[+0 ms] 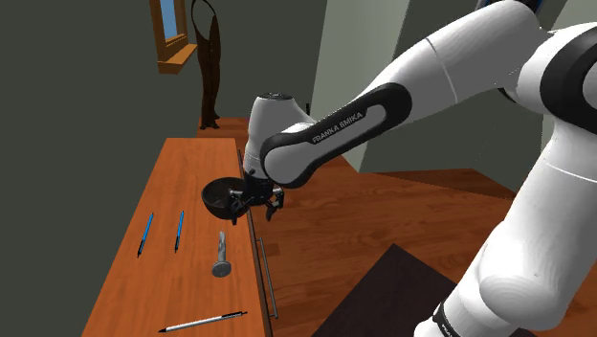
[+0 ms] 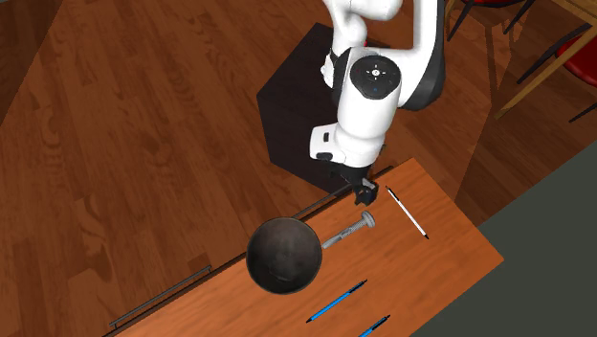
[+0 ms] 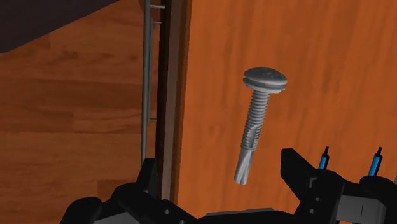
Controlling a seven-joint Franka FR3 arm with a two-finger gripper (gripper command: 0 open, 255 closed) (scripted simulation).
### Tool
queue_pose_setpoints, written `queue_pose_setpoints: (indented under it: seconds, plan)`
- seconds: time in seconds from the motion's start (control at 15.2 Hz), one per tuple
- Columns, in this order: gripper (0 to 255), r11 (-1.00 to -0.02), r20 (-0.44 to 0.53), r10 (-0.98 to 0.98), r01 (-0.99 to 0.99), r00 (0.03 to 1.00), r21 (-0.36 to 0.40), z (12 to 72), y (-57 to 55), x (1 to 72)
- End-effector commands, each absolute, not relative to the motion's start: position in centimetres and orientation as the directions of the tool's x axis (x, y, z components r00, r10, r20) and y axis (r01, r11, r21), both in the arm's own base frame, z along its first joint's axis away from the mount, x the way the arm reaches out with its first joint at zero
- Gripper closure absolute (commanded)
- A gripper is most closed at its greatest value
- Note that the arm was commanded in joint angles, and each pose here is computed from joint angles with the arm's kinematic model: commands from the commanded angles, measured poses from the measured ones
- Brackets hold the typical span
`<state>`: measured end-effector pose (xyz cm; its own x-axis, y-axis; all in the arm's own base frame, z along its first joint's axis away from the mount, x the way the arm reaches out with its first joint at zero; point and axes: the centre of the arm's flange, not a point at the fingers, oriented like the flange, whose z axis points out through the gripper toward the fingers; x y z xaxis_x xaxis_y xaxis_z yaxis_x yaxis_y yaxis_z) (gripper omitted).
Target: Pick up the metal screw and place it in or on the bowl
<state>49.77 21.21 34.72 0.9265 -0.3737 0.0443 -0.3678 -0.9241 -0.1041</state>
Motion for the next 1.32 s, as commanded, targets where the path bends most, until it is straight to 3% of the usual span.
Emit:
queue_pose_setpoints:
  seconds: [0.0, 0.4, 0.86, 1.25]
  plan:
    - [0, -0.908, 0.032, -0.409, -0.404, 0.912, -0.114, 32.7, 22.3, 51.1]
    - [0, -0.855, -0.003, -0.503, -0.499, 0.864, -0.142, 27.3, 25.8, 55.4]
    - [0, -0.855, -0.003, -0.503, -0.499, 0.864, -0.142, 23.7, 26.2, 55.6]
    - [0, -0.855, -0.003, -0.503, -0.499, 0.864, -0.142, 23.4, 26.3, 55.7]
